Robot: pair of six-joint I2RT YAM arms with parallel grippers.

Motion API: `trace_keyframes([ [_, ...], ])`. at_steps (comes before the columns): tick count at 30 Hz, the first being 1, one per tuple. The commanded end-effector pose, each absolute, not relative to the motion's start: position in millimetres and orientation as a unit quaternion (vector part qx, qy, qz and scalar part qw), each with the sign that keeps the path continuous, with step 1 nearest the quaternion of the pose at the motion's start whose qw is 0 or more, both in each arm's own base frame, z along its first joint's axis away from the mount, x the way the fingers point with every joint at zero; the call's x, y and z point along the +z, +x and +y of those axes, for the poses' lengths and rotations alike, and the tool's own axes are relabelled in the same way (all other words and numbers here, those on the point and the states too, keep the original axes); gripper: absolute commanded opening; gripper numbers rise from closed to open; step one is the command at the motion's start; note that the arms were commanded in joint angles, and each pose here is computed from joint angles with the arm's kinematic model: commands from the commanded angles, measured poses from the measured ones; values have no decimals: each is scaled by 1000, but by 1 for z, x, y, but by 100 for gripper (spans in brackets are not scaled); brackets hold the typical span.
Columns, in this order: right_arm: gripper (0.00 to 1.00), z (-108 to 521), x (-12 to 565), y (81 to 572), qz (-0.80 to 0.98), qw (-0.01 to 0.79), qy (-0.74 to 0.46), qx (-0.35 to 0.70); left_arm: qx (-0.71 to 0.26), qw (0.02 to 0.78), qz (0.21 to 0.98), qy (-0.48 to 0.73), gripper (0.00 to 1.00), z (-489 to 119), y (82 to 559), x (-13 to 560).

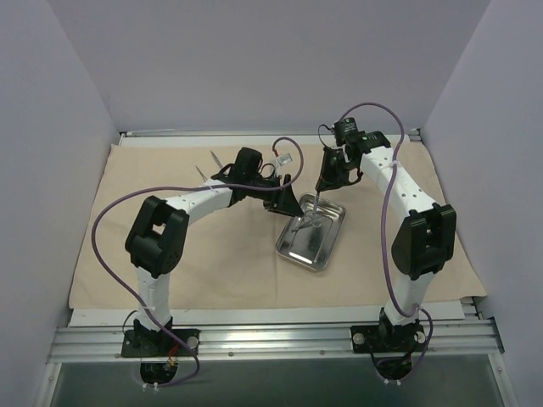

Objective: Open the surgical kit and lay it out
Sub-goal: Place the medical item in the surgical kit.

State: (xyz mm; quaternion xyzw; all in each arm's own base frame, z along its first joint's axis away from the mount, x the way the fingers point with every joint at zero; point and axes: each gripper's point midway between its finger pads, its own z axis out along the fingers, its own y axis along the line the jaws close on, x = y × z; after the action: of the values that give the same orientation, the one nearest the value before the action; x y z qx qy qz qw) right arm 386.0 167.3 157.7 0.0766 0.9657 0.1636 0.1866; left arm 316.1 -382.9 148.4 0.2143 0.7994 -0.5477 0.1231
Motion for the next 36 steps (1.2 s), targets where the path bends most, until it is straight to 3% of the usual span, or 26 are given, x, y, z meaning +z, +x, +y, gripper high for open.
trace_keyframes([
  [1, 0, 169, 190, 381, 959, 203, 74, 184, -569, 127, 776, 241, 67, -398, 310, 160],
  [10, 0, 171, 190, 384, 959, 202, 71, 187, -592, 114, 760, 243, 63, -415, 301, 163],
  [14, 0, 171, 188, 384, 959, 201, 73, 189, -608, 111, 748, 242, 55, -420, 301, 169],
  [21, 0, 173, 191, 387, 957, 205, 73, 193, -614, 90, 747, 239, 24, -422, 293, 166],
  [23, 0, 174, 191, 387, 956, 204, 72, 196, -613, 88, 748, 238, 4, -422, 293, 164],
  [25, 1, 176, 193, 387, 956, 203, 69, 202, -609, 101, 752, 231, 2, -418, 299, 165],
  [26, 13, 175, 193, 388, 956, 202, 71, 202, -604, 103, 757, 226, 2, -415, 301, 164],
  [27, 44, 172, 196, 387, 957, 201, 75, 197, -596, 111, 766, 214, 2, -406, 310, 161],
  [29, 67, 161, 202, 390, 955, 210, 87, 190, -580, 134, 779, 199, 2, -392, 323, 162],
  [31, 78, 152, 211, 395, 950, 228, 96, 188, -570, 159, 788, 171, 2, -364, 341, 164],
  [36, 80, 128, 213, 394, 950, 228, 115, 177, -529, 222, 814, 90, 2, -290, 385, 167],
])
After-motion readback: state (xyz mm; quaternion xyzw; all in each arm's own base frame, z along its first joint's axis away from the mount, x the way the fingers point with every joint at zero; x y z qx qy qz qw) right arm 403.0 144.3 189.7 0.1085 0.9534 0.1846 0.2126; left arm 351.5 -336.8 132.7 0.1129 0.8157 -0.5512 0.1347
